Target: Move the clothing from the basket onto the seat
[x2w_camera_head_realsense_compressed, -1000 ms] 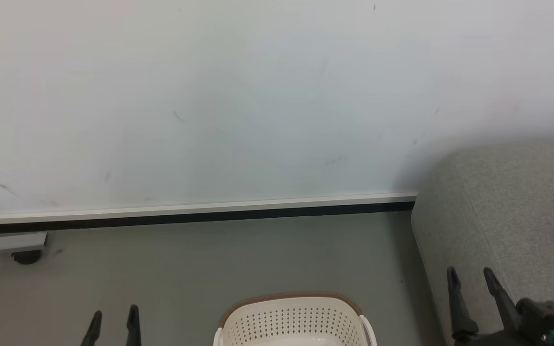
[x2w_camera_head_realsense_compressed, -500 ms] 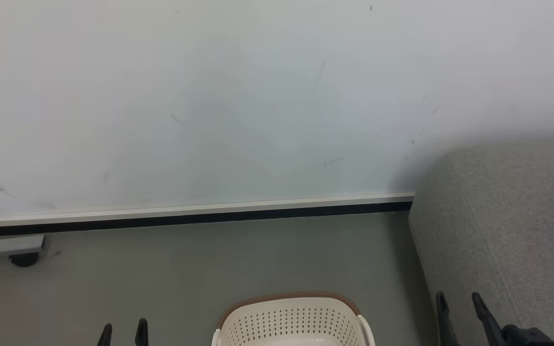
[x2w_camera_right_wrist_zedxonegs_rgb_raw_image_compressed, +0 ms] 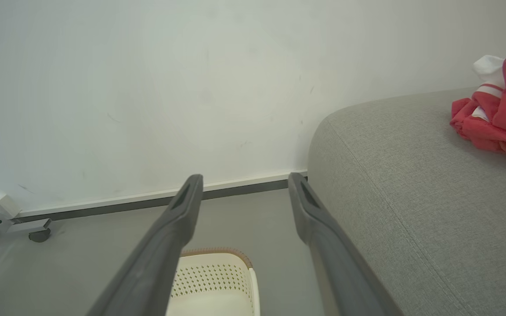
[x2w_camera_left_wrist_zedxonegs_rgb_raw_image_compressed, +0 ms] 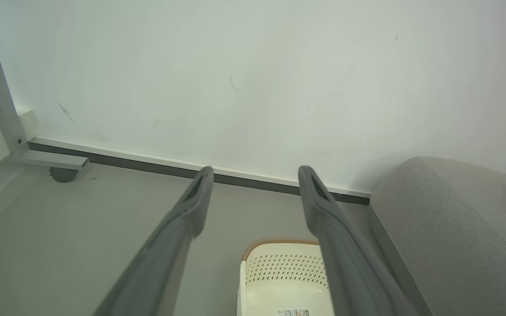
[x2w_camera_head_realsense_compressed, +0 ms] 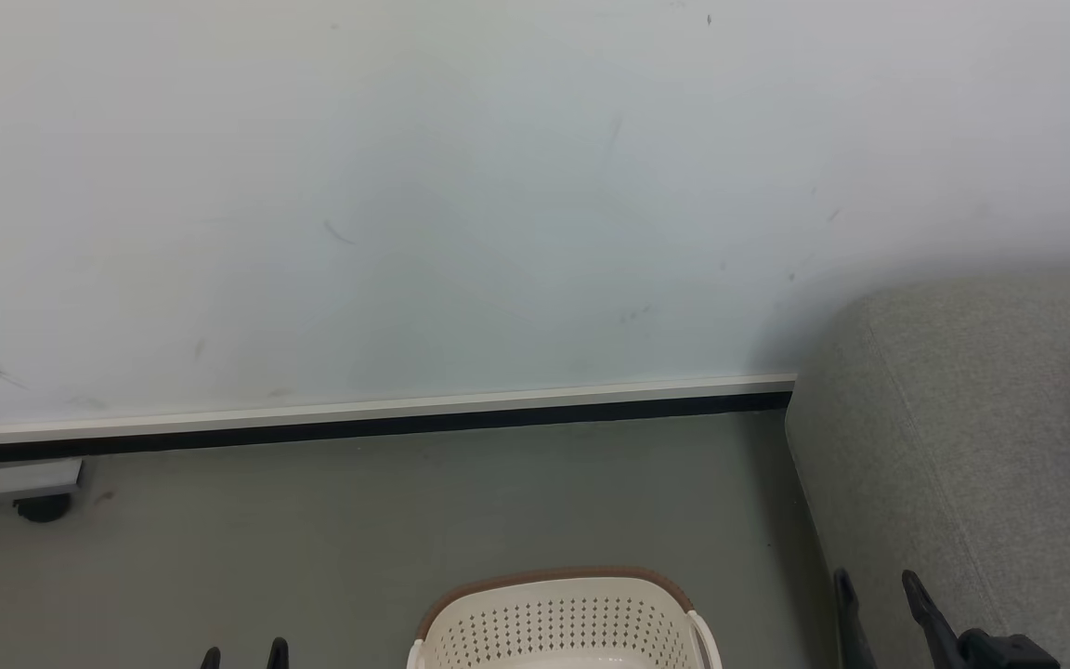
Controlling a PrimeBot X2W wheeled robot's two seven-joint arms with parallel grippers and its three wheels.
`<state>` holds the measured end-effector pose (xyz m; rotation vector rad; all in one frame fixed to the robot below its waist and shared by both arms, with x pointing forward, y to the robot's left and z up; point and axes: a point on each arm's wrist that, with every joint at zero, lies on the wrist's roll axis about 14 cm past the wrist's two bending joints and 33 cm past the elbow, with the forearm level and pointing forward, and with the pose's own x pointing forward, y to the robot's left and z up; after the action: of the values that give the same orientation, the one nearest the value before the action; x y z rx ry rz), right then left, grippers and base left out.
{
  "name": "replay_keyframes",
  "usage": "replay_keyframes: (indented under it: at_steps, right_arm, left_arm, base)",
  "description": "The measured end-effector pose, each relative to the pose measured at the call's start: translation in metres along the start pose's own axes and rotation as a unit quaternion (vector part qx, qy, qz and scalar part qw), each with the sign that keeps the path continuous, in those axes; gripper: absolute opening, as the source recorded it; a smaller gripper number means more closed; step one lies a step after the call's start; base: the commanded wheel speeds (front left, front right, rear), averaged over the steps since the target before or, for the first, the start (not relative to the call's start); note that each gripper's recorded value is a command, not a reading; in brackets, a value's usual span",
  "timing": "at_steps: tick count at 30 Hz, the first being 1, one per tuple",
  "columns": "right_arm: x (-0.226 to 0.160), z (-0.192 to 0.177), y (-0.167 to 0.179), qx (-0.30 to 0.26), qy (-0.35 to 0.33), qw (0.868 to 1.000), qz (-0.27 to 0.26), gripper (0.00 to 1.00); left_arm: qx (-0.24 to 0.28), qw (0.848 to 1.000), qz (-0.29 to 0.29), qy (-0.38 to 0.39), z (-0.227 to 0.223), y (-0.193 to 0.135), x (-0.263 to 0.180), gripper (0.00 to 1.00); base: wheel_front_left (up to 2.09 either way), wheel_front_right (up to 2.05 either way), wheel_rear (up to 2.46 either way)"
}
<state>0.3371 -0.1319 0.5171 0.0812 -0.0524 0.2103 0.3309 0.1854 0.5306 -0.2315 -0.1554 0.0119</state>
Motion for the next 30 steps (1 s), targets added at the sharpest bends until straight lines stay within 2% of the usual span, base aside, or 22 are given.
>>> replay_keyframes:
  at_steps: [15,16,21,30]
  right_arm:
    - [-0.002,-0.001,0.001,0.005,0.000,1.000,-0.001,1.00]
    - [-0.002,-0.002,0.000,0.006,0.001,1.000,-0.002,0.00]
    - [-0.011,-0.022,-0.002,0.012,0.034,0.999,-0.008,0.00]
    - [-0.011,-0.023,-0.010,0.101,0.030,0.994,-0.029,0.00]
  left_arm:
    - [-0.003,1.000,-0.005,0.004,-0.004,-0.004,0.002,1.00]
    - [-0.004,1.000,-0.005,0.006,-0.005,-0.004,0.002,0.00]
    - [-0.009,0.999,0.003,0.033,-0.021,-0.002,-0.002,0.00]
    - [-0.082,0.994,0.028,0.060,-0.031,0.007,-0.002,0.00]
  base:
    - [0.00,0.00,0.00]
    - [0.00,0.00,0.00]
    - [0.00,0.00,0.00]
    - [0.00,0.00,0.00]
